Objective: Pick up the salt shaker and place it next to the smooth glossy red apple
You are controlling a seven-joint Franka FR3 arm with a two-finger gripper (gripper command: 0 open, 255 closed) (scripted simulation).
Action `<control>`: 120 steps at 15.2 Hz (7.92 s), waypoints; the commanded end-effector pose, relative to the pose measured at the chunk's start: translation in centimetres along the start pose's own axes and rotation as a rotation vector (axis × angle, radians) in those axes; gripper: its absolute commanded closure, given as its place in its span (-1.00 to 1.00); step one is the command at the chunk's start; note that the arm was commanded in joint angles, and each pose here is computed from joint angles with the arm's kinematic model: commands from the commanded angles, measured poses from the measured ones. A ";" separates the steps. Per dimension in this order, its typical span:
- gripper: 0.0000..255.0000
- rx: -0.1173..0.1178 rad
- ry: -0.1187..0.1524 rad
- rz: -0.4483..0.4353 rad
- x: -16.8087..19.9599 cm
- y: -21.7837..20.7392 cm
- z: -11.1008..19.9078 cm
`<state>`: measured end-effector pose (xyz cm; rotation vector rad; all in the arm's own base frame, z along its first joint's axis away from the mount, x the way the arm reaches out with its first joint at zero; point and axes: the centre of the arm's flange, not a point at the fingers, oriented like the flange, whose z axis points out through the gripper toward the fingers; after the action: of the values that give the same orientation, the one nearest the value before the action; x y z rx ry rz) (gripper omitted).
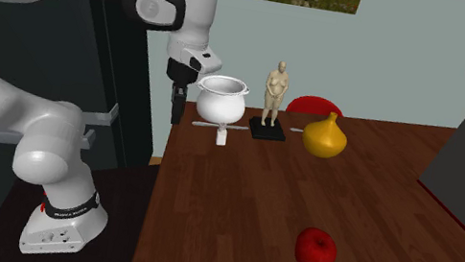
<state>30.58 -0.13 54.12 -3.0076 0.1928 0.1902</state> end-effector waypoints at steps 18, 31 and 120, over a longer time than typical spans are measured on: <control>-1.00 0.006 0.039 0.082 14.0 -13.0 10.9; -1.00 0.010 0.058 0.122 21.5 -19.0 18.1; 1.00 0.010 0.058 0.122 23.2 17.3 0.2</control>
<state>51.08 -19.82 49.35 -2.9954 0.3832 0.1135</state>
